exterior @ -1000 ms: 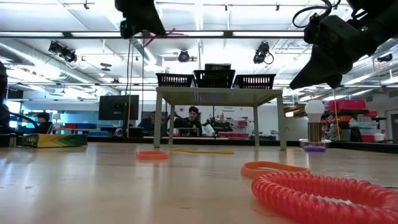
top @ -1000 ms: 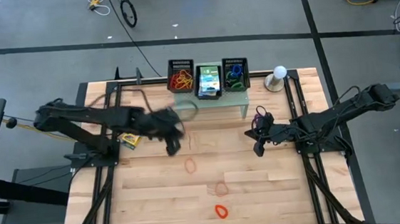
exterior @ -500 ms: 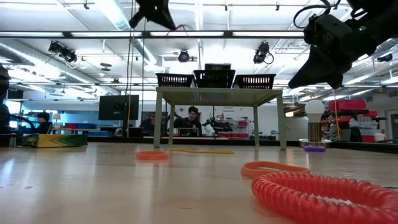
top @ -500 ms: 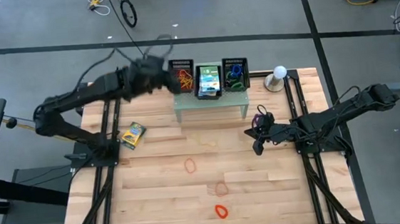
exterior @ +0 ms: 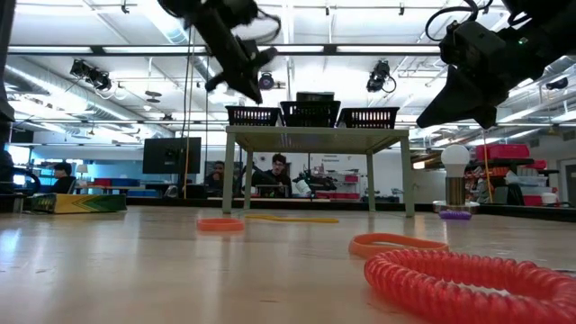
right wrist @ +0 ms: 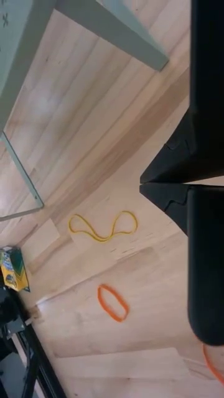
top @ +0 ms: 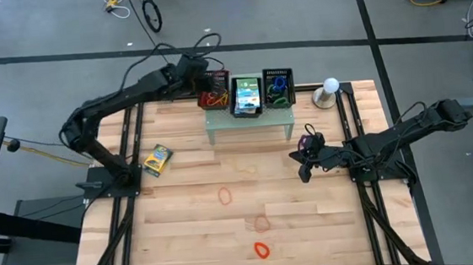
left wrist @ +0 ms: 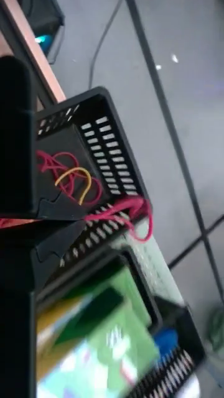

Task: Pick & Place Office Desk Supplies
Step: Put the red rubber band into the left black bin on the shelf

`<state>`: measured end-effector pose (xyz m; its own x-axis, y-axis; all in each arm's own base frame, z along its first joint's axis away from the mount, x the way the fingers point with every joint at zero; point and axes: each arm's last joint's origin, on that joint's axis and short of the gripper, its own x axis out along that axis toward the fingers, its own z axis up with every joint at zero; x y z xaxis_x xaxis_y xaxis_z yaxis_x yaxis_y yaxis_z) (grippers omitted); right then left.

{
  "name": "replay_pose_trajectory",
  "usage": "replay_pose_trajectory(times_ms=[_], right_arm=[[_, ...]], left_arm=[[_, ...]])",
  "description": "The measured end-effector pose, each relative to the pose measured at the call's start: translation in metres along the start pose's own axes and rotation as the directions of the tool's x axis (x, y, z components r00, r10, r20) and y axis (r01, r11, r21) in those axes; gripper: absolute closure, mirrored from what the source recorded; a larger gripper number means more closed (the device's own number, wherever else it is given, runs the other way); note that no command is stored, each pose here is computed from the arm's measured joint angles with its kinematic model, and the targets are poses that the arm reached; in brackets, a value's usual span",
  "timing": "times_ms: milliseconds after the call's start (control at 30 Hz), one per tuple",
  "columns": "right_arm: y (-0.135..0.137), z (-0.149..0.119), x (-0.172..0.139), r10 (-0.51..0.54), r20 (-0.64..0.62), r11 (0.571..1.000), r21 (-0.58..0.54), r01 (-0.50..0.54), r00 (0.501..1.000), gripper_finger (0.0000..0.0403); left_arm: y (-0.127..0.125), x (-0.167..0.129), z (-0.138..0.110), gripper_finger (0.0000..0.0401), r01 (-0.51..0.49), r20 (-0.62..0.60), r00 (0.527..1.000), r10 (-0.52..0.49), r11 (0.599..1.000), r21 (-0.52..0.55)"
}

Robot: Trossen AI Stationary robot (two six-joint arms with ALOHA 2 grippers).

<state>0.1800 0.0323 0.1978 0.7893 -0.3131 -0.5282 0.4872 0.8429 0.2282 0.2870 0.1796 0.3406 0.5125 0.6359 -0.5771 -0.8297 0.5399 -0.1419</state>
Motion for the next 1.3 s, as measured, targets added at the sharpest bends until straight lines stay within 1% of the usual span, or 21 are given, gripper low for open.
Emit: replay_pose_trajectory(times_ms=[100, 200, 300, 433, 567, 667, 900, 1067, 1167, 1300], right_arm=[[0.0, 0.0, 0.0, -0.004, 0.003, 1.0, 0.007, 0.004, 1.0, 0.0396], [0.0, 0.0, 0.0, -0.011, 0.009, 1.0, 0.007, 0.011, 1.0, 0.0396], [0.0, 0.0, 0.0, -0.014, 0.011, 1.0, 0.007, 0.014, 1.0, 0.0396], [0.0, 0.0, 0.0, -0.014, 0.011, 1.0, 0.007, 0.014, 1.0, 0.0396], [0.0, 0.0, 0.0, -0.014, 0.01, 1.0, 0.007, 0.014, 1.0, 0.0396], [0.0, 0.0, 0.0, -0.016, 0.011, 1.0, 0.007, 0.015, 1.0, 0.0396], [-0.001, 0.0, 0.0, -0.018, 0.013, 1.0, 0.006, 0.018, 1.0, 0.0396], [0.0, 0.0, 0.0, -0.018, 0.013, 1.0, 0.006, 0.018, 1.0, 0.0396], [0.0, 0.0, 0.0, -0.018, 0.013, 1.0, 0.006, 0.018, 1.0, 0.0396], [-0.001, 0.0, 0.0, -0.019, 0.014, 1.0, 0.006, 0.019, 1.0, 0.0396]], left_arm=[[0.002, 0.017, -0.003, 0.0398, -0.024, -0.021, 1.0, 0.023, 1.0, -0.006], [0.002, 0.025, -0.005, 0.0398, -0.038, -0.024, 0.999, 0.037, 0.999, -0.009], [0.001, 0.026, -0.006, 0.0397, -0.04, -0.029, 0.999, 0.04, 0.999, -0.014], [0.001, 0.026, -0.007, 0.0385, -0.043, -0.04, 0.998, 0.043, 0.999, -0.007], [-0.003, 0.018, -0.01, 0.0388, -0.035, -0.063, 0.997, 0.036, 0.999, 0.01], [-0.009, 0.006, -0.008, 0.0396, -0.037, -0.02, 0.999, 0.037, 0.999, 0.023], [-0.009, -0.014, -0.002, 0.0396, -0.083, 0.057, 0.995, 0.082, 0.996, 0.02], [-0.008, -0.015, -0.002, 0.0397, -0.12, 0.073, 0.99, 0.118, 0.992, 0.03], [-0.012, -0.017, -0.002, 0.0397, -0.164, 0.11, 0.981, 0.159, 0.986, 0.033], [-0.019, -0.023, -0.001, 0.0397, -0.161, 0.151, 0.977, 0.151, 0.985, 0.054]])
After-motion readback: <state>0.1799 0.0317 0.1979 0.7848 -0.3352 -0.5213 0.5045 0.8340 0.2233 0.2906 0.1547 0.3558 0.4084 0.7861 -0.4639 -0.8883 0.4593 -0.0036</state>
